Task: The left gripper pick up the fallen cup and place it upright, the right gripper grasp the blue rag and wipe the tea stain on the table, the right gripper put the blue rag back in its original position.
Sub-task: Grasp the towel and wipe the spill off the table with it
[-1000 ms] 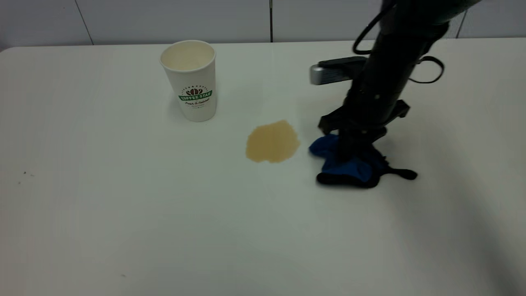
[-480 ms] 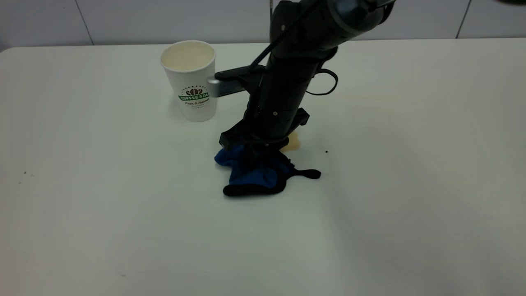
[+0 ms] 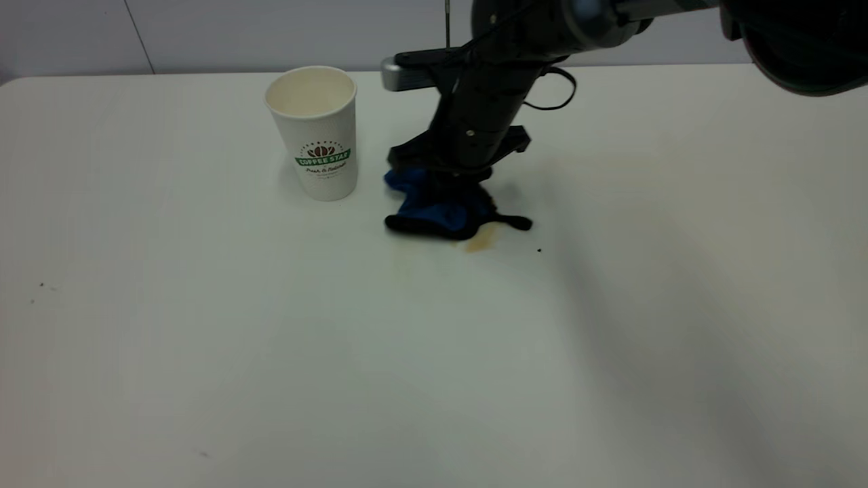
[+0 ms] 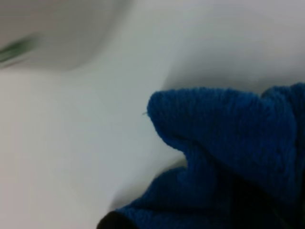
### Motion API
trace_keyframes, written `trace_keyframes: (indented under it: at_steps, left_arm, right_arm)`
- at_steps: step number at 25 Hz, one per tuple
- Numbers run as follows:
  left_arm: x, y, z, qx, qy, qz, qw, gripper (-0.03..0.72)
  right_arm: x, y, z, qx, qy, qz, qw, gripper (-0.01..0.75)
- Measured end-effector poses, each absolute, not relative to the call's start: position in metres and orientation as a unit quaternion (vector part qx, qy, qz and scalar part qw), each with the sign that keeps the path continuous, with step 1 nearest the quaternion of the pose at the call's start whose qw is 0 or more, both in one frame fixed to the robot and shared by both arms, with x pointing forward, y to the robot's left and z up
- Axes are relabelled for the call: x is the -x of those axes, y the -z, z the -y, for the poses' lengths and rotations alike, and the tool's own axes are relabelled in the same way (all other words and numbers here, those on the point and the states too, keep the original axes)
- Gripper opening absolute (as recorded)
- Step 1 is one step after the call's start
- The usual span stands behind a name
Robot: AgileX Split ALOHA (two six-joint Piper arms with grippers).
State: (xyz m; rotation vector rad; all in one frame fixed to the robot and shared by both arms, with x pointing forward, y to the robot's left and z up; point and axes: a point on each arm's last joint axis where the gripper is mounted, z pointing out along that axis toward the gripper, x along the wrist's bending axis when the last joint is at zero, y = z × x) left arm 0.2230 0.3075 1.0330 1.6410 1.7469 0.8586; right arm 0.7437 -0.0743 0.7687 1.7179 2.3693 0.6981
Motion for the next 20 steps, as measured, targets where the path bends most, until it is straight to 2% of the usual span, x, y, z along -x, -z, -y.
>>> trace_keyframes:
  at_steps: [5, 9, 15, 20]
  left_arm:
    - [-0.223, -1.033, -0.307, -0.616, -0.322, -0.656, 0.293, 0.348]
    - [-0.223, -1.033, -0.307, -0.616, -0.322, -0.656, 0.293, 0.348]
    - [-0.223, -1.033, -0.307, -0.616, -0.322, -0.656, 0.293, 0.348]
    - [-0.223, -1.033, -0.307, -0.616, -0.322, -0.656, 0.293, 0.348]
  right_arm:
    - [-0.760, -0.769, 0.131, -0.621, -0.198, -0.756, 0.059, 0.104]
    - [-0.757, -0.770, 0.139, -0.620, -0.166, -0.765, 0.043, 0.104]
    - [-0.733, -0.769, 0.100, -0.572, -0.110, -0.813, 0.023, 0.104]
    - [-0.700, -0.769, 0.039, -0.523, -0.099, -0.847, 0.009, 0.104]
